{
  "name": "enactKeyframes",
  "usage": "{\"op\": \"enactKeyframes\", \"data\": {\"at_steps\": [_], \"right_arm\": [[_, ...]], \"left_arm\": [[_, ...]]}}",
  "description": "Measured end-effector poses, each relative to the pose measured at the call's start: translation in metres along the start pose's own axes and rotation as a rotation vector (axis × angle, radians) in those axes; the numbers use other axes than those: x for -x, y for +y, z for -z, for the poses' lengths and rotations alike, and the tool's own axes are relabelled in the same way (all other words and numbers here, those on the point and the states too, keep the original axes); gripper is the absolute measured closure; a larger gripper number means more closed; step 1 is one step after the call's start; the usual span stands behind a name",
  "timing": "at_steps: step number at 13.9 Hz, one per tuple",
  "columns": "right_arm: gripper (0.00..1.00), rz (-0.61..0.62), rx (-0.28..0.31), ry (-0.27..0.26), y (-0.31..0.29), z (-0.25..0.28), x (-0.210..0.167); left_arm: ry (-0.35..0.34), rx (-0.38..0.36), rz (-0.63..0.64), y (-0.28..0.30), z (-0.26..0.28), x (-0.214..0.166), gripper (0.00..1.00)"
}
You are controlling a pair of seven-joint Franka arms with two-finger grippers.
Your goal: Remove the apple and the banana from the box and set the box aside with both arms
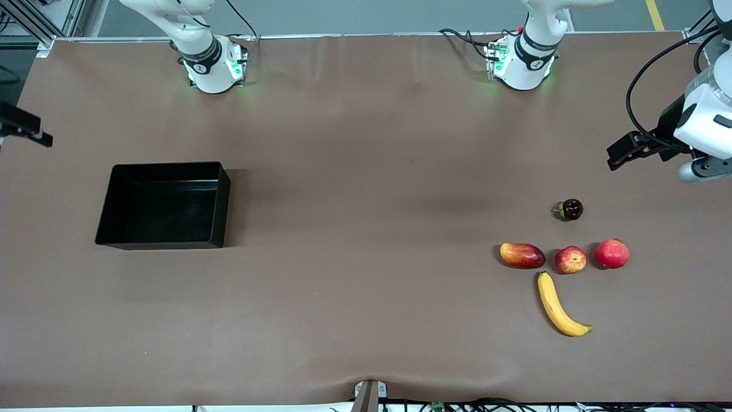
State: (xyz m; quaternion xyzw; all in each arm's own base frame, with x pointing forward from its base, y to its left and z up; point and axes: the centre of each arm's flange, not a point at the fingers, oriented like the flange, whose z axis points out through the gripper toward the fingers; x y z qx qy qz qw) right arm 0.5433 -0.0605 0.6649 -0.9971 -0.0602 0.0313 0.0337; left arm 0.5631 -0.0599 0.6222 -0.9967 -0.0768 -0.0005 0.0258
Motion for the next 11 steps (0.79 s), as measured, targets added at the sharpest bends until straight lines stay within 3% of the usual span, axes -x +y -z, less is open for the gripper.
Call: {"op": "enactKeyframes", "data": {"at_steps": [4, 6, 11], "right_arm": [[0.0, -0.052, 0.007, 0.004, -0.02, 0.002, 0.029], [0.0, -0.102, 0.01, 0.008, -0.037, 0.001, 0.026], [0.0, -0.097, 0.014, 0.02, -0.057, 0.002, 0.022]], "left_arm": [[-0.002, -0.001, -0.001, 0.0, 0.002, 0.002, 0.0], [-0.001, -0.001, -0.003, 0.0, 0.005, 0.003, 0.0], [-0.034, 0.014, -0.029, 0.0, 0.013, 0.011, 0.0]]}}
